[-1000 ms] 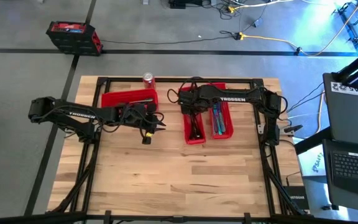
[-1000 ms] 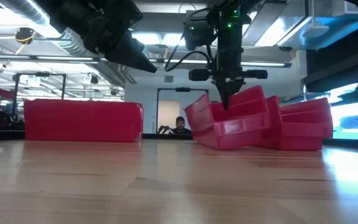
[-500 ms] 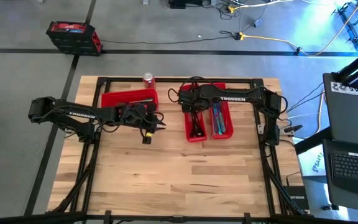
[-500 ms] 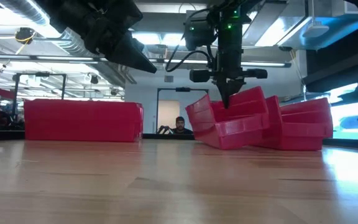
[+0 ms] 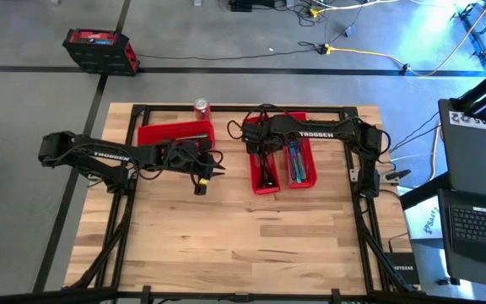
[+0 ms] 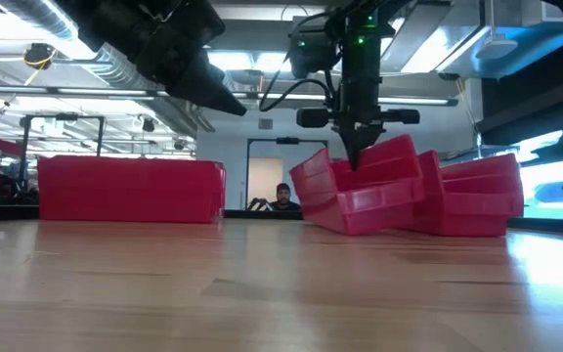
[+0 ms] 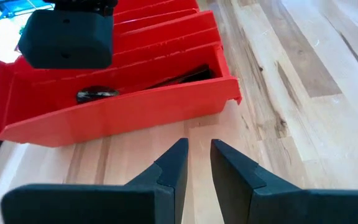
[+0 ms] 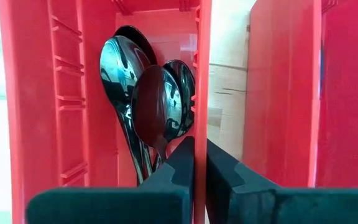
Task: Sort silverware
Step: Adjust the red bins
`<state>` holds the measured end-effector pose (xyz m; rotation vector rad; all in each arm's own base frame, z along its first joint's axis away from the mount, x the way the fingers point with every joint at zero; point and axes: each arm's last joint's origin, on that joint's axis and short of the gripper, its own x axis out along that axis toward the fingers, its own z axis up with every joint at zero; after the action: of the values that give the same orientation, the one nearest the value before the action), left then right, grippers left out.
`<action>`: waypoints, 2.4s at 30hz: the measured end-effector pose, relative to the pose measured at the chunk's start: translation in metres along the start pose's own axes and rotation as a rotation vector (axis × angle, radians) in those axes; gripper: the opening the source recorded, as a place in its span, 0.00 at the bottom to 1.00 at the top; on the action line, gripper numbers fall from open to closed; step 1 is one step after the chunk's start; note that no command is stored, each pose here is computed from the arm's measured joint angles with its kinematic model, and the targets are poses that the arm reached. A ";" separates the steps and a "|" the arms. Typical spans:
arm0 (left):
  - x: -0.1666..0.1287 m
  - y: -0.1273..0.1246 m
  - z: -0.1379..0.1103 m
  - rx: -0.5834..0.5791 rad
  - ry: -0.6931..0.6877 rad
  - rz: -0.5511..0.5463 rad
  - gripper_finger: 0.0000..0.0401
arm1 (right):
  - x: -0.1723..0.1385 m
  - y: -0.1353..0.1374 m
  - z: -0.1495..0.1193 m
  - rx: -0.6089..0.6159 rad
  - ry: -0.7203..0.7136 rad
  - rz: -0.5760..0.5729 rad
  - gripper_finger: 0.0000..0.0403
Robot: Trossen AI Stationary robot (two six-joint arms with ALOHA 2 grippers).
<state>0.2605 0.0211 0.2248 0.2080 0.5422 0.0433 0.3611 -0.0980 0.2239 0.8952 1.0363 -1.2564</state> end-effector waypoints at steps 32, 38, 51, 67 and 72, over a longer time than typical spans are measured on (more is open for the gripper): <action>0.000 0.000 0.000 0.001 0.001 0.000 0.14 | -0.002 0.018 0.007 0.009 -0.074 0.178 0.00; 0.000 0.000 0.000 0.001 0.001 0.000 0.14 | -0.001 0.012 0.005 -0.009 -0.050 0.122 0.00; 0.000 0.000 0.000 0.001 0.000 0.000 0.14 | 0.000 -0.001 0.000 -0.013 -0.006 -0.008 0.00; 0.000 0.000 0.000 0.001 0.000 0.000 0.14 | 0.000 -0.006 0.000 -0.013 -0.039 -0.073 0.00; 0.000 0.000 0.000 0.001 0.000 0.000 0.14 | 0.000 -0.006 0.000 -0.012 -0.038 -0.075 0.00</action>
<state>0.2604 0.0210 0.2249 0.2087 0.5422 0.0429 0.3550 -0.0983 0.2244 0.8262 1.0548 -1.3237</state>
